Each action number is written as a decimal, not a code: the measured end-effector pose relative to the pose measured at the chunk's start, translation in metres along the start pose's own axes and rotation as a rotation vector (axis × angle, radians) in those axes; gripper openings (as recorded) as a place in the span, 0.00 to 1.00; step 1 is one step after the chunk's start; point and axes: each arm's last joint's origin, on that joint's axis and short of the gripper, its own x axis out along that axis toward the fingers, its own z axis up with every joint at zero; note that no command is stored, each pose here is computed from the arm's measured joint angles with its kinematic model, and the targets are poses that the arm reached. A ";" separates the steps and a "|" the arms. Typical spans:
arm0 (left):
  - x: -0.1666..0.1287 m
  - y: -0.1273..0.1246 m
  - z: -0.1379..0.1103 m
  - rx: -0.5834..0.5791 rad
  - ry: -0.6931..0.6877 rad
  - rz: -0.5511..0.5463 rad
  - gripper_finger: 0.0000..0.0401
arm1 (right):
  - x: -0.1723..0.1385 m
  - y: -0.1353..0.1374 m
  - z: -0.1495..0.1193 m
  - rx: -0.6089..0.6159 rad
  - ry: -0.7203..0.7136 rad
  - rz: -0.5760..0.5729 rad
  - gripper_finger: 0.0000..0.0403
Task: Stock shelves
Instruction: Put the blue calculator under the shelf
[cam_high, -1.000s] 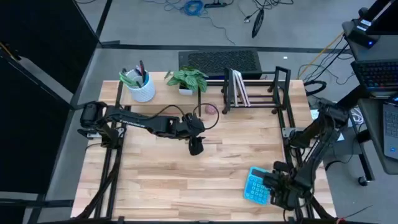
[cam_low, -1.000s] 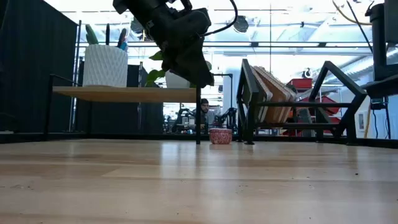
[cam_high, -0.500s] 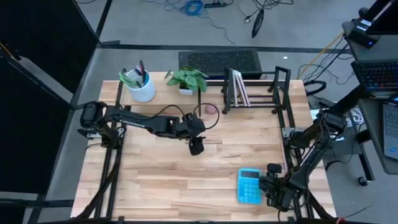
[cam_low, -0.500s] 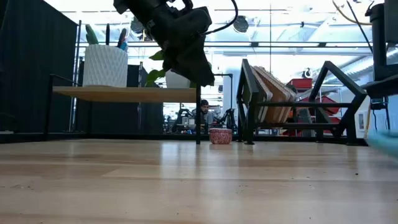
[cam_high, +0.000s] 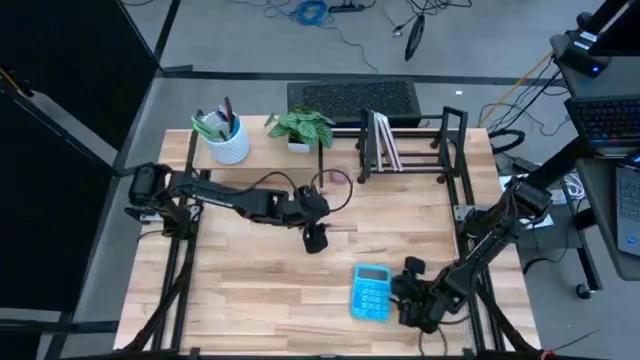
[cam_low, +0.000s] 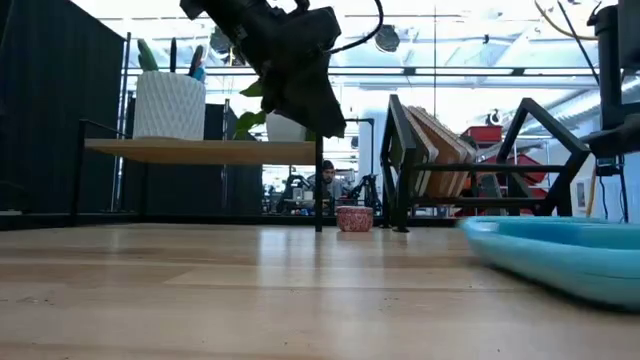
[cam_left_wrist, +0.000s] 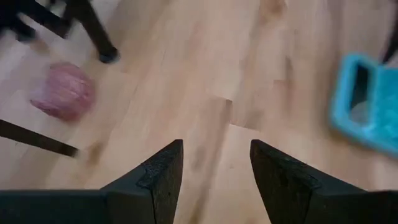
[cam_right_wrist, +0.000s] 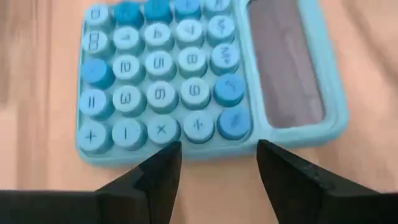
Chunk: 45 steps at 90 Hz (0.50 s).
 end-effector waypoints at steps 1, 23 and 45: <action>0.000 -0.001 -0.001 -0.002 0.005 -0.008 0.43 | 0.002 0.000 0.001 -0.003 -0.008 -0.003 0.48; -0.007 -0.029 -0.018 0.044 0.103 -0.089 0.43 | 0.052 -0.003 0.028 -0.044 -0.115 0.006 0.48; -0.014 -0.055 -0.029 0.049 0.113 -0.131 0.43 | 0.069 -0.020 0.061 -0.077 -0.224 0.007 0.48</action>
